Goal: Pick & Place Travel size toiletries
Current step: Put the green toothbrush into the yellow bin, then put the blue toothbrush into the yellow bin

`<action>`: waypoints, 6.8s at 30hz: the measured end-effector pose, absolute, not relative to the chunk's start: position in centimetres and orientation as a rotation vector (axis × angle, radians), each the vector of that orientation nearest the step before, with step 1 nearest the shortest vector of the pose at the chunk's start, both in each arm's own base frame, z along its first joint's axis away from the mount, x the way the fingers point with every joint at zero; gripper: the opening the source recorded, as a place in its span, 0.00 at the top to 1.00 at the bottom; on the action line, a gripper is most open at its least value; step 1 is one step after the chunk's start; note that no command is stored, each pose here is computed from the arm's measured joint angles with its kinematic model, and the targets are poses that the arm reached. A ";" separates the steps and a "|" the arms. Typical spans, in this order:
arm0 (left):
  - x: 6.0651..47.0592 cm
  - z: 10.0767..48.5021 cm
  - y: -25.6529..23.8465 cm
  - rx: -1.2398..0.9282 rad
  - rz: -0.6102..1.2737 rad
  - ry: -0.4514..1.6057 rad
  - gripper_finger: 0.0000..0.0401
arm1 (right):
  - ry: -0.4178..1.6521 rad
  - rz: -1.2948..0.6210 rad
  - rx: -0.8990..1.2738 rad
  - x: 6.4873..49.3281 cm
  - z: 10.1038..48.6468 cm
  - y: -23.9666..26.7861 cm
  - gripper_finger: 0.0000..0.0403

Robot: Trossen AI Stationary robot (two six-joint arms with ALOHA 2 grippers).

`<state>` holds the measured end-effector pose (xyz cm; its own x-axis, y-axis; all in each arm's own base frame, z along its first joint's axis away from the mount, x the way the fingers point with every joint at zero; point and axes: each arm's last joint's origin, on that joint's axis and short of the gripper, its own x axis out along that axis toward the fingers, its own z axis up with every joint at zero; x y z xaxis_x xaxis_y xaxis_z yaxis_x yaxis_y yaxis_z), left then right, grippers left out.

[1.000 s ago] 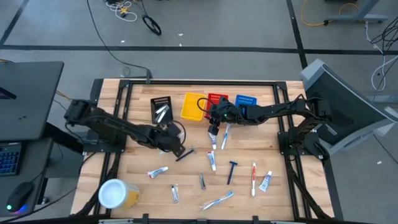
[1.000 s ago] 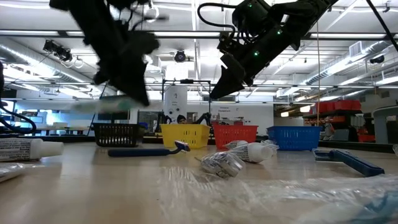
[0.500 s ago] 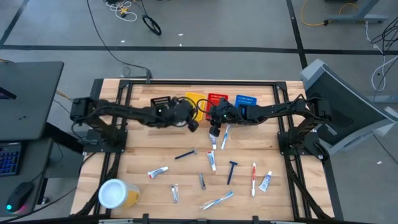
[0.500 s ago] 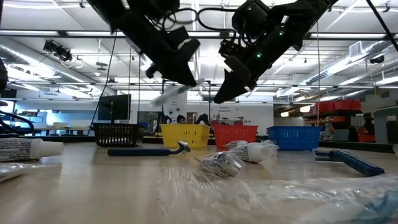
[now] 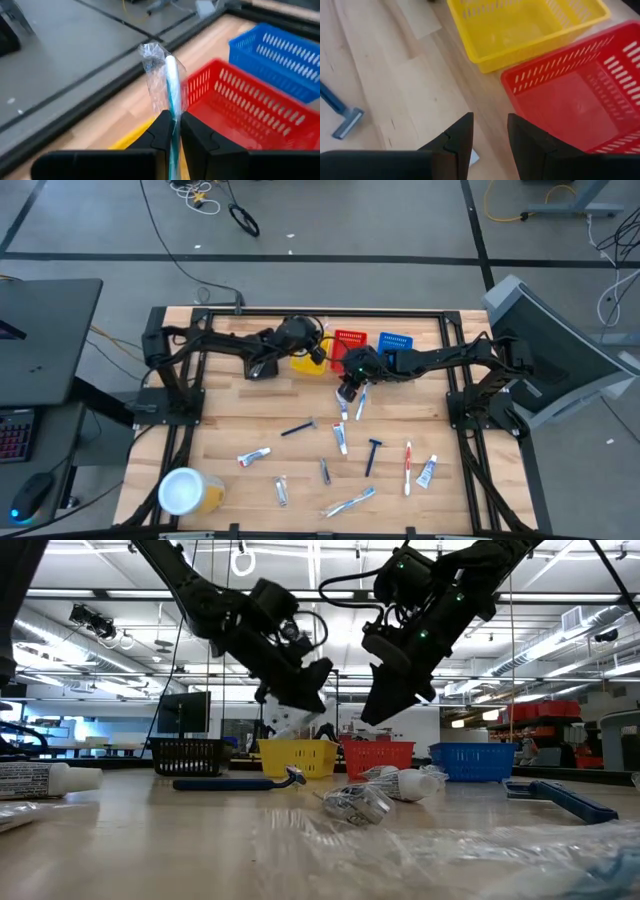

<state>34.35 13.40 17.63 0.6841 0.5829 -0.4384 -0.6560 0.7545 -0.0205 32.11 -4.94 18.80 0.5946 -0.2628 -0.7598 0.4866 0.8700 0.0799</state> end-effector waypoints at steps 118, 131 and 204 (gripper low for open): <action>33.8 22.4 9.1 -0.278 0.027 0.383 0.59 | 0.944 -0.243 -0.805 31.5 21.2 -1.5 0.89; 33.2 20.7 8.3 -0.284 0.152 0.565 0.59 | 0.912 -0.315 -0.946 32.0 21.5 0.2 0.89; 33.2 21.0 9.2 -0.236 0.242 0.531 0.80 | 0.791 -0.368 -0.755 32.6 22.1 -1.6 0.89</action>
